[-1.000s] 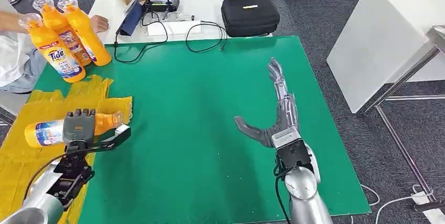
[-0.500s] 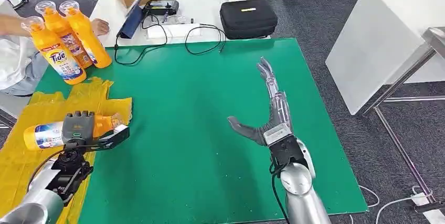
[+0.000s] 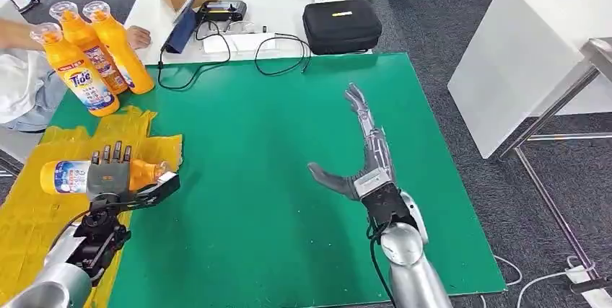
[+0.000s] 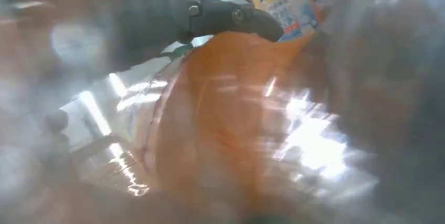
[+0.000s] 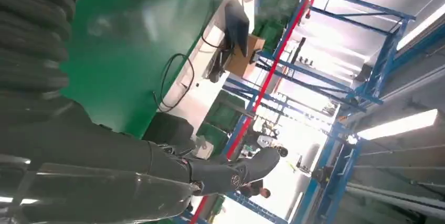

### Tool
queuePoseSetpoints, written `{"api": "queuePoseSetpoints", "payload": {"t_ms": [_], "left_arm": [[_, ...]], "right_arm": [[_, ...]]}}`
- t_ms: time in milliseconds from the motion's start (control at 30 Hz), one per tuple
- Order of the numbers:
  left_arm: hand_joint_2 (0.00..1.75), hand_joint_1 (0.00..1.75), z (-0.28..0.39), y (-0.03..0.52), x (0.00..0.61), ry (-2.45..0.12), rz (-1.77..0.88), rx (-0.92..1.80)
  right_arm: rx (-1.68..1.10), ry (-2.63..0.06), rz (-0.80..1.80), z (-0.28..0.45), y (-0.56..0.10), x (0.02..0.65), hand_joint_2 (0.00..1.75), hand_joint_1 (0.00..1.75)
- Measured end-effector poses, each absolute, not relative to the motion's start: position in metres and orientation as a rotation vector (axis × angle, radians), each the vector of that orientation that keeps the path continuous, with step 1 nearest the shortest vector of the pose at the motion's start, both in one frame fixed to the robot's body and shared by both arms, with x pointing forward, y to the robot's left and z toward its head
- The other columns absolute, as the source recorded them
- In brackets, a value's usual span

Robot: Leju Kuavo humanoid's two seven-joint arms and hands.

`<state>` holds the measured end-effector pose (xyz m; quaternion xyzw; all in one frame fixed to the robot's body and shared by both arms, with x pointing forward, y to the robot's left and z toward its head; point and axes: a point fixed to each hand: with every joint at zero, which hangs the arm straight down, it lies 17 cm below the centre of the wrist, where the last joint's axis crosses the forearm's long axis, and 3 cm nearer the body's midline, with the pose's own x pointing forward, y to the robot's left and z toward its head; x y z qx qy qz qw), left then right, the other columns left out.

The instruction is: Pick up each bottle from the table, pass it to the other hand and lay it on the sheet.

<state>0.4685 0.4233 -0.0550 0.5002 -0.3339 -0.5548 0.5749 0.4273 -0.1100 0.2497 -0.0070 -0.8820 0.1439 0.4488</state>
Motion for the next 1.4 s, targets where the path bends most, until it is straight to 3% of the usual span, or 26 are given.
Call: {"api": "queuePoseSetpoints", "payload": {"t_ms": [500, 533, 667, 900, 1133, 1333, 1367, 1400], "left_arm": [[1.75, 0.00, -0.043, 0.416, 0.472, -0.880, -1.236, 1.213], [0.00, 0.00, -0.038, 0.413, 0.473, -0.922, -1.213, 1.232], [0.00, 0.00, -0.012, 0.391, 0.475, -1.157, -1.055, 1.222], [0.00, 0.00, 0.091, 0.356, 0.491, -1.603, -0.447, 0.991], [0.00, 0.00, 0.206, 0.330, 0.473, -1.872, -0.240, 0.965], [0.00, 0.00, 0.245, 0.321, 0.453, -1.984, -0.155, 0.942], [1.75, 0.00, 0.250, 0.319, 0.449, -2.004, -0.137, 0.920], [1.75, 0.00, 0.252, 0.317, 0.446, -2.018, -0.125, 0.892]], "right_arm": [[-0.011, -2.164, 0.364, 0.242, -0.107, 0.428, 1.75, 0.00], [-0.012, -2.164, 0.364, 0.242, -0.107, 0.428, 1.75, 0.00], [-0.019, -2.156, 0.361, 0.239, -0.108, 0.427, 1.75, 0.00], [-0.064, -2.137, 0.359, 0.232, -0.114, 0.417, 1.75, 0.00], [-0.106, -2.129, 0.334, 0.233, -0.122, 0.415, 1.75, 0.00], [-0.124, -2.128, 0.321, 0.234, -0.126, 0.414, 1.75, 0.00], [-0.127, -2.128, 0.317, 0.234, -0.127, 0.414, 1.75, 0.00], [-0.129, -2.127, 0.314, 0.234, -0.128, 0.413, 1.75, 0.00]]}}
